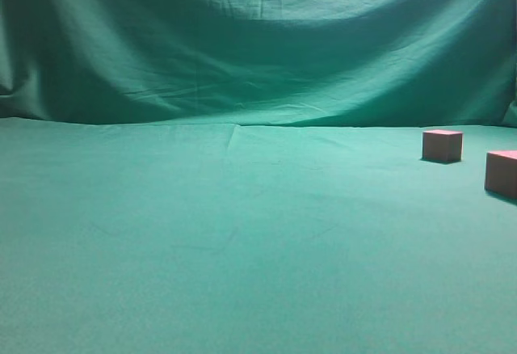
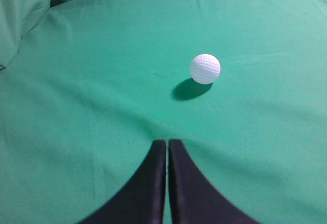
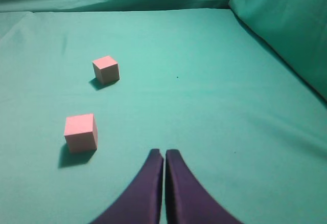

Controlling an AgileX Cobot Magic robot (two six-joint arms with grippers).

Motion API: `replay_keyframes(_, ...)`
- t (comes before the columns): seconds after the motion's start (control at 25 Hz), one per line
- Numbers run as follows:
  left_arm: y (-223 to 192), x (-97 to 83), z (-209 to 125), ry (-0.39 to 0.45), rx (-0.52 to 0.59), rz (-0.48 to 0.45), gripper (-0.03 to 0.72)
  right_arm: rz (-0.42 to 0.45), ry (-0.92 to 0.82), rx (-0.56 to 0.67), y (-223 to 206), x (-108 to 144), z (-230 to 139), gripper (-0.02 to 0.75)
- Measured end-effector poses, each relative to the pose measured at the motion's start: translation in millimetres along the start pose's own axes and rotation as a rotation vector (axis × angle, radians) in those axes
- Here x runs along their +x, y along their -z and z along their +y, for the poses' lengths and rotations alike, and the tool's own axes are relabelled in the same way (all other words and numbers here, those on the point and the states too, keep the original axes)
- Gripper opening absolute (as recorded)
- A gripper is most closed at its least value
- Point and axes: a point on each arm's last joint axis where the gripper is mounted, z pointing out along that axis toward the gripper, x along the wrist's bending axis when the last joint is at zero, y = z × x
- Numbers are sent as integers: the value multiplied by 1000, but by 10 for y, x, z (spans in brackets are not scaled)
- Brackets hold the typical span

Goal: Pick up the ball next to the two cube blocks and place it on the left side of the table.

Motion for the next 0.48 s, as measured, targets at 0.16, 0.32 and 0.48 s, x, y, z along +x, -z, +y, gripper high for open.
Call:
replay_keyframes(0.16,0,0,0,0,0,0,0,0,0,0,0,0,0,0)
replay_keyframes(0.32,0,0,0,0,0,0,0,0,0,0,0,0,0,0)
replay_keyframes(0.48,0,0,0,0,0,0,0,0,0,0,0,0,0,0)
